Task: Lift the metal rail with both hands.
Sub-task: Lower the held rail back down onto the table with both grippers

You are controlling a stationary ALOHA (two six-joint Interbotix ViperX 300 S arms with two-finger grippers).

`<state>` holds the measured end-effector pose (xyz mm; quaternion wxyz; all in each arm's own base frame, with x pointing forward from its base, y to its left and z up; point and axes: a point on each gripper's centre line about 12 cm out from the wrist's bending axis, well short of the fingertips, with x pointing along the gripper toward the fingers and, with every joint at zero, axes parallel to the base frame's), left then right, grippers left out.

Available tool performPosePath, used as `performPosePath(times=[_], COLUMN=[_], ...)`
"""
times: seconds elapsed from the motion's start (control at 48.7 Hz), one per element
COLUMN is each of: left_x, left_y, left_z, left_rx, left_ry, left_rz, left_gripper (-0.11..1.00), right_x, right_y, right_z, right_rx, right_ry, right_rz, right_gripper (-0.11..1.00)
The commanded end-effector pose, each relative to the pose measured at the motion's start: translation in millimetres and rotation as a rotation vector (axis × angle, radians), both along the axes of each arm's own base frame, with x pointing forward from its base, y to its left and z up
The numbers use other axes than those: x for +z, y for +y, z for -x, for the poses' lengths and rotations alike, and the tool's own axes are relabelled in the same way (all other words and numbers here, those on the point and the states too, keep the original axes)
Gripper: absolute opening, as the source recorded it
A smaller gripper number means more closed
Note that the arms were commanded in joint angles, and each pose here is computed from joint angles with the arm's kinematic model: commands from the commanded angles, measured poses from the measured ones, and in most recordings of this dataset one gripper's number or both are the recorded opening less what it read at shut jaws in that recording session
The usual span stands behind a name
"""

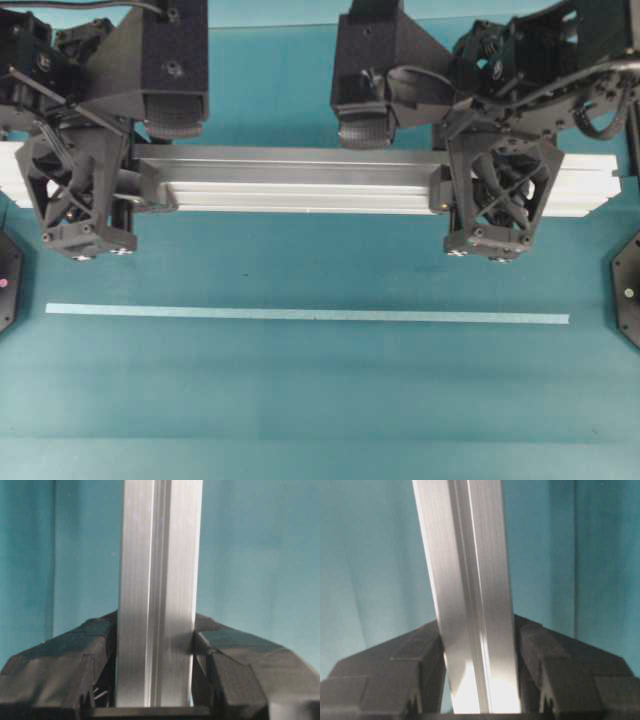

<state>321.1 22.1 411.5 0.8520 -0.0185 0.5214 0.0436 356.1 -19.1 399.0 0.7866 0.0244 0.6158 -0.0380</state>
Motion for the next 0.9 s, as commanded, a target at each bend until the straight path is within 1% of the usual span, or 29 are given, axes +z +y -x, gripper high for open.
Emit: performPosePath(times=[0.0, 0.164, 0.267, 0.329, 0.431, 0.596, 0.739, 0.883], left_x=[-3.5, -42.2, -72.4, -87.3, -109.2, -135.0, -161.4, -182.7], left_y=[4.0, 4.2, 5.7, 5.2, 5.0, 6.5, 5.6, 4.9], left_z=[1.0, 0.3, 2.9, 3.3, 4.7, 3.6, 4.8, 6.9], left_rx=[0.016, 0.023, 0.026, 0.022, 0.015, 0.010, 0.020, 0.009], left_ry=[-0.022, 0.013, 0.058, 0.075, 0.081, 0.060, 0.096, 0.127], left_rz=[-0.001, 0.004, 0.007, 0.008, 0.006, 0.000, 0.010, 0.009], left_gripper=[0.36, 0.36, 0.36, 0.36, 0.36, 0.36, 0.36, 0.36], right_x=[-13.7, -40.1, -63.2, -82.2, -103.7, -137.3, -162.3, -178.6], right_y=[-4.0, -3.9, -4.3, -5.2, -5.0, -4.1, -3.3, -1.6], right_z=[-0.3, 1.6, 2.9, 5.8, 7.9, 7.8, 10.1, 9.2], right_rx=[-0.004, 0.000, 0.000, -0.007, -0.006, -0.002, 0.002, 0.010], right_ry=[0.020, 0.024, 0.029, 0.042, 0.042, 0.025, 0.025, 0.021], right_rz=[0.020, 0.020, 0.020, 0.018, 0.018, 0.016, 0.015, 0.015], right_gripper=[0.39, 0.39, 0.39, 0.39, 0.39, 0.39, 0.39, 0.39])
